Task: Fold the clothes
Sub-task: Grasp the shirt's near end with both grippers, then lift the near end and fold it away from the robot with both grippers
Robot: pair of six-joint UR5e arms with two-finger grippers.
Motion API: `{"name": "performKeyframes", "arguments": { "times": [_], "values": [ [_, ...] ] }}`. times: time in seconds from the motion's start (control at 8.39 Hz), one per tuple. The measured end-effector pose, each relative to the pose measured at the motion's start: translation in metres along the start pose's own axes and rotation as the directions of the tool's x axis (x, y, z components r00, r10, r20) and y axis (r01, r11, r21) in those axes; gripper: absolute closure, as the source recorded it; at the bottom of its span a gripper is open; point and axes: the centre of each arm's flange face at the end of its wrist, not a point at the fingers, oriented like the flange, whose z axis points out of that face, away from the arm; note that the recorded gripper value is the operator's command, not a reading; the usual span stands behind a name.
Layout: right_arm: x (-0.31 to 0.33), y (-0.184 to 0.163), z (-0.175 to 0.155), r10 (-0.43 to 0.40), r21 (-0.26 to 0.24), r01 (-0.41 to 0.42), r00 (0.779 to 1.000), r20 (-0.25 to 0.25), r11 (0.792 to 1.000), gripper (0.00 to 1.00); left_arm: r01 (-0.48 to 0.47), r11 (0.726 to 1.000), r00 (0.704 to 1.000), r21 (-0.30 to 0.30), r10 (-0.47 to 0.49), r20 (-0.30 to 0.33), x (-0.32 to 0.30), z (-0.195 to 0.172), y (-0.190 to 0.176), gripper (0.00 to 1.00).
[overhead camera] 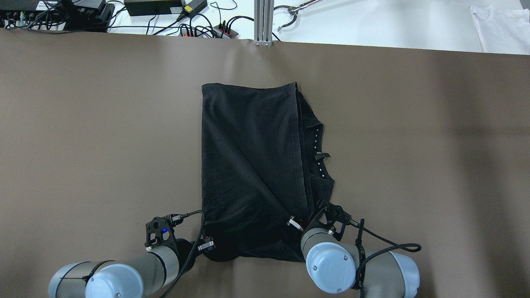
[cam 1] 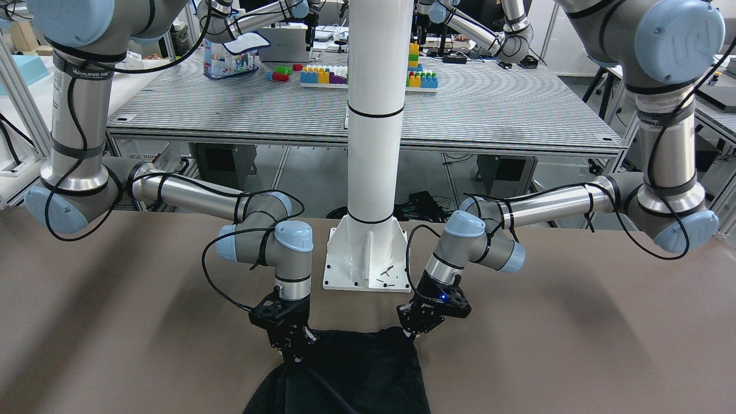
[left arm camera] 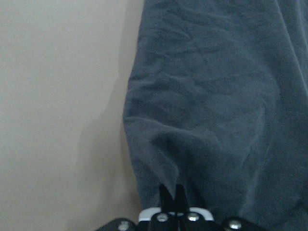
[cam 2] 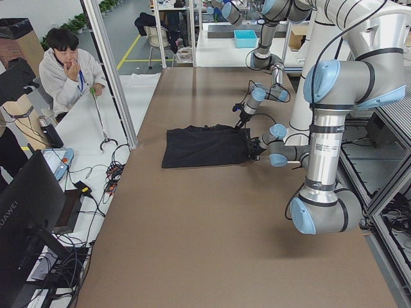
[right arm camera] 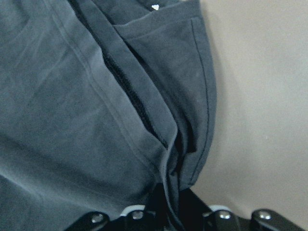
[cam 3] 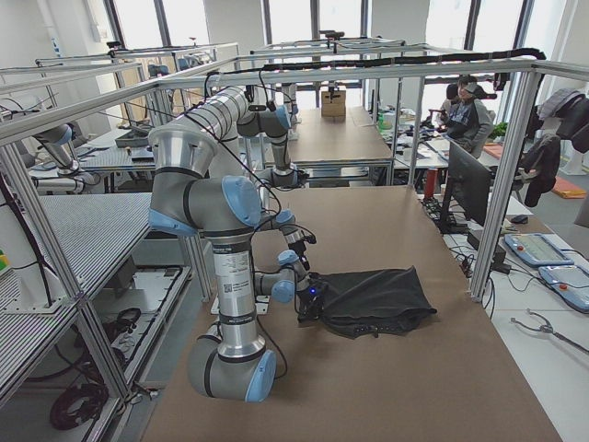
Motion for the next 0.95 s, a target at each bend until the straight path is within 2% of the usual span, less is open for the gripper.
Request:
{"name": "performKeyframes", "arguments": {
  "times": [0.24,0.48,0.6,0.83,0.95],
  "values": [
    [-0.010,-0.003,-0.022,0.015,-0.015,-0.014,0.999,0.038,1.000,1.00,0.004,1.000,1.000,-0.007,-0.004,-0.030,0.012,-0.013,-0.003,1.00],
    [-0.014,-0.006,-0.060,0.024,-0.041,-0.020,0.997,0.080,0.999,1.00,0.016,0.999,0.996,-0.032,-0.018,-0.084,0.029,-0.045,-0.008,1.00],
    [-0.013,-0.001,-0.091,0.015,-0.063,-0.009,0.996,0.087,0.998,1.00,0.018,0.999,0.995,-0.043,-0.022,-0.098,0.037,-0.070,-0.011,1.00],
    [-0.010,-0.006,-0.162,0.003,-0.101,0.007,0.995,0.102,0.995,1.00,0.012,0.996,0.997,-0.086,-0.020,-0.081,0.068,-0.135,-0.021,1.00],
    [-0.010,-0.013,-0.177,0.006,-0.101,0.005,0.994,0.106,0.995,1.00,0.016,0.995,0.997,-0.095,-0.023,-0.070,0.090,-0.154,-0.039,1.00]
  ]
}}
